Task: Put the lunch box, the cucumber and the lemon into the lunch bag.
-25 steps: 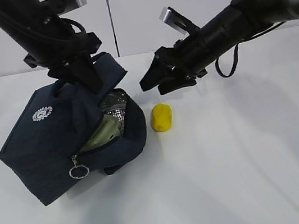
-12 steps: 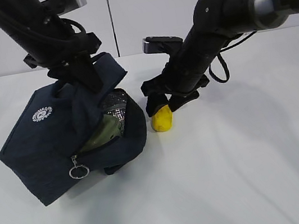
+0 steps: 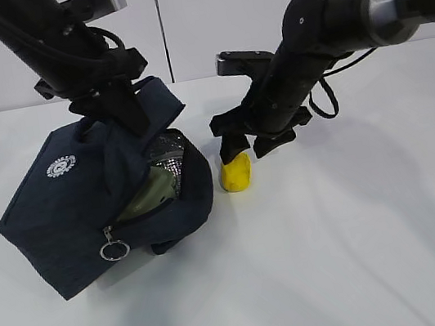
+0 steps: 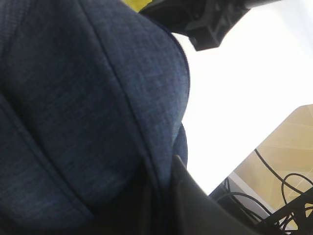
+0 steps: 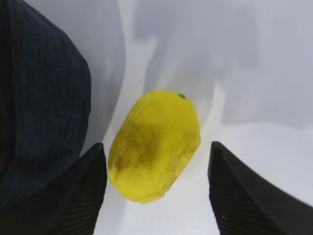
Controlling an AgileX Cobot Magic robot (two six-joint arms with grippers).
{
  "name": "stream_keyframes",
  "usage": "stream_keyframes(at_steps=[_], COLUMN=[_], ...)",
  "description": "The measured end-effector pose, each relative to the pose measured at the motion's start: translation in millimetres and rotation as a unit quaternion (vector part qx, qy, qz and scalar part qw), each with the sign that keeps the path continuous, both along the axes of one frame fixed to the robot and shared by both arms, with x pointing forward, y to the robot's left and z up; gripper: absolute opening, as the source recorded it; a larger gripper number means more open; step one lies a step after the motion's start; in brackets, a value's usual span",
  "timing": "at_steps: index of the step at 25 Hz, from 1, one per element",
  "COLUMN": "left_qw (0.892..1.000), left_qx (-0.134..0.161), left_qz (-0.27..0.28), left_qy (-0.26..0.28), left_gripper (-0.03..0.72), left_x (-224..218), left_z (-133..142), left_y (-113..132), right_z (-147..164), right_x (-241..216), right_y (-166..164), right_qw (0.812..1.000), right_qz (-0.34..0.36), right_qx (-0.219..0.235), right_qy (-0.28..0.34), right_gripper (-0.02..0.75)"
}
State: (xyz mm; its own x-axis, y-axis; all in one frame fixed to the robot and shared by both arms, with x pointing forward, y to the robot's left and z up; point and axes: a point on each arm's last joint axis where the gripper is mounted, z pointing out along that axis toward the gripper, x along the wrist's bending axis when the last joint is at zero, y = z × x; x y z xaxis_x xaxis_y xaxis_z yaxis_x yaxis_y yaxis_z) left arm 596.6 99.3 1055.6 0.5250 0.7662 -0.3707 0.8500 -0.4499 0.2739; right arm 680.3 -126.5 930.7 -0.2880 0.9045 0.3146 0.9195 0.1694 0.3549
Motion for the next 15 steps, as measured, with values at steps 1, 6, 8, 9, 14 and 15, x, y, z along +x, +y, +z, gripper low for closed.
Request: stream_keyframes(at_steps=[1, 6, 8, 9, 14, 15], left_qw=[1.000, 1.000, 1.000, 1.000, 1.000, 1.000], left_qx=[0.000, 0.000, 0.000, 0.000, 0.000, 0.000], left_qz=[0.000, -0.001, -0.002, -0.002, -0.003, -0.003], left_qy=[0.000, -0.001, -0.001, -0.001, -0.002, -0.002], left_gripper=[0.007, 0.007, 0.007, 0.007, 0.007, 0.007], left_x=[0.0, 0.0, 0.0, 0.0, 0.0, 0.0], left_z=[0.0, 0.0, 0.0, 0.0, 0.0, 0.0], left_y=[0.0, 0.0, 0.0, 0.0, 0.0, 0.0], right_z=[-2.3, -12.3, -14.6, -14.9, -21.8, -24.0], right_x=[0.5, 2.5, 3.6, 4.6, 7.1, 7.1], right_y=[0.2, 2.9, 4.6, 6.3, 8.4, 8.4], right_qw=[1.000, 1.000, 1.000, 1.000, 0.999, 0.999], right_qz=[-0.002, -0.009, -0.011, -0.010, -0.017, -0.017], right_qx=[0.001, 0.010, 0.014, 0.015, 0.023, 0.022], right_qy=[0.001, 0.014, 0.015, 0.014, 0.020, 0.022], right_gripper=[0.485, 0.485, 0.485, 0.485, 0.484, 0.482])
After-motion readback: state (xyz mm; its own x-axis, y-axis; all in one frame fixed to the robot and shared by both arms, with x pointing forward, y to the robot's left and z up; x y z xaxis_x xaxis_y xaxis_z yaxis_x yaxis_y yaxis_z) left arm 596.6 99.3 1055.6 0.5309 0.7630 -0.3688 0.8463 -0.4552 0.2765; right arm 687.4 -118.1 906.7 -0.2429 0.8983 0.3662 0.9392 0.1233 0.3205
